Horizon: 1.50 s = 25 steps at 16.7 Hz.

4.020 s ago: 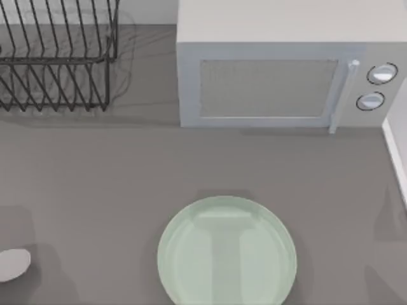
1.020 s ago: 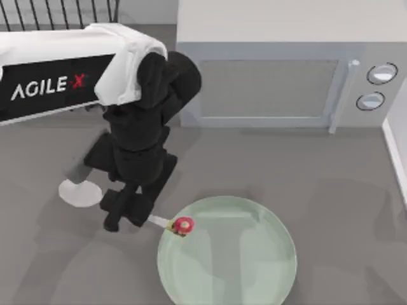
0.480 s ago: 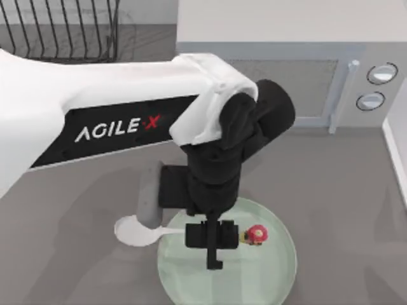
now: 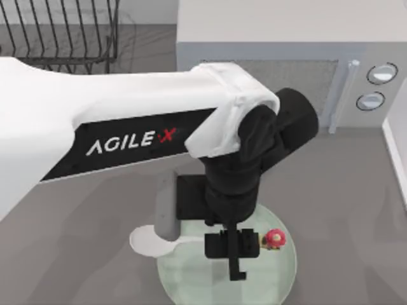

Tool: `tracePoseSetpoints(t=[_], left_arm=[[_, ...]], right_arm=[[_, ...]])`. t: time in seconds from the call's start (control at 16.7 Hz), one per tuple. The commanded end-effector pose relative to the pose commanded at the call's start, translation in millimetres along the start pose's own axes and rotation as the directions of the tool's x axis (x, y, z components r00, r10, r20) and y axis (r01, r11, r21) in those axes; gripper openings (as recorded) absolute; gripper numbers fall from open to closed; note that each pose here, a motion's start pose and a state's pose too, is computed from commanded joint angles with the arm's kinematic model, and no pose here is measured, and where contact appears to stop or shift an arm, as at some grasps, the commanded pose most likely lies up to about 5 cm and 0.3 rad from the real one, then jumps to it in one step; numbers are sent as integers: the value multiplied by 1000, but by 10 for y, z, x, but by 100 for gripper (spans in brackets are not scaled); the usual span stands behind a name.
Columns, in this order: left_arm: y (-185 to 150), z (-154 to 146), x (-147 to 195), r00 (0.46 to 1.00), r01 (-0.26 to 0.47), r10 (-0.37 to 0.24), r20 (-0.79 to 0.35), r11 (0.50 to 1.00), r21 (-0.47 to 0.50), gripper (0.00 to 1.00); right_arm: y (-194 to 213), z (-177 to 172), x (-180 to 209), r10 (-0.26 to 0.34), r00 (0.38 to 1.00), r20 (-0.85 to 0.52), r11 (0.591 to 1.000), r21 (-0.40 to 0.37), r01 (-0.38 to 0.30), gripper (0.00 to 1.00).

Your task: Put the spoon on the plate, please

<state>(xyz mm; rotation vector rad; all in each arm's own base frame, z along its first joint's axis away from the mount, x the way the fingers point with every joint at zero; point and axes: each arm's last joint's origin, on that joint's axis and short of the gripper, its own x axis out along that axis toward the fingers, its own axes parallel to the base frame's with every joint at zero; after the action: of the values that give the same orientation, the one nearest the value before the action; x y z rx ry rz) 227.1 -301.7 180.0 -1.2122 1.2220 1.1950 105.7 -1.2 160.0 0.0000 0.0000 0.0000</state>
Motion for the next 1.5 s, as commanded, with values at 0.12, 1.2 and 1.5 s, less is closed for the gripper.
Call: tracePoseSetpoints(t=[0.12,1.2,1.5], left_arm=[[0,0,0,1000,0,0,0,1000,0,0],[424,-25,-240,998,-43,49,-40,988,147,0],[321,-62,-175,997,-3,11,-70,994,111,0]], right_arm=[[0,0,0,0,1000,0,1000,0,0,100],[0,0,0,0,1000,0,1000,0,0,100],[0,0,0,0,1000,0,1000,0,0,100]])
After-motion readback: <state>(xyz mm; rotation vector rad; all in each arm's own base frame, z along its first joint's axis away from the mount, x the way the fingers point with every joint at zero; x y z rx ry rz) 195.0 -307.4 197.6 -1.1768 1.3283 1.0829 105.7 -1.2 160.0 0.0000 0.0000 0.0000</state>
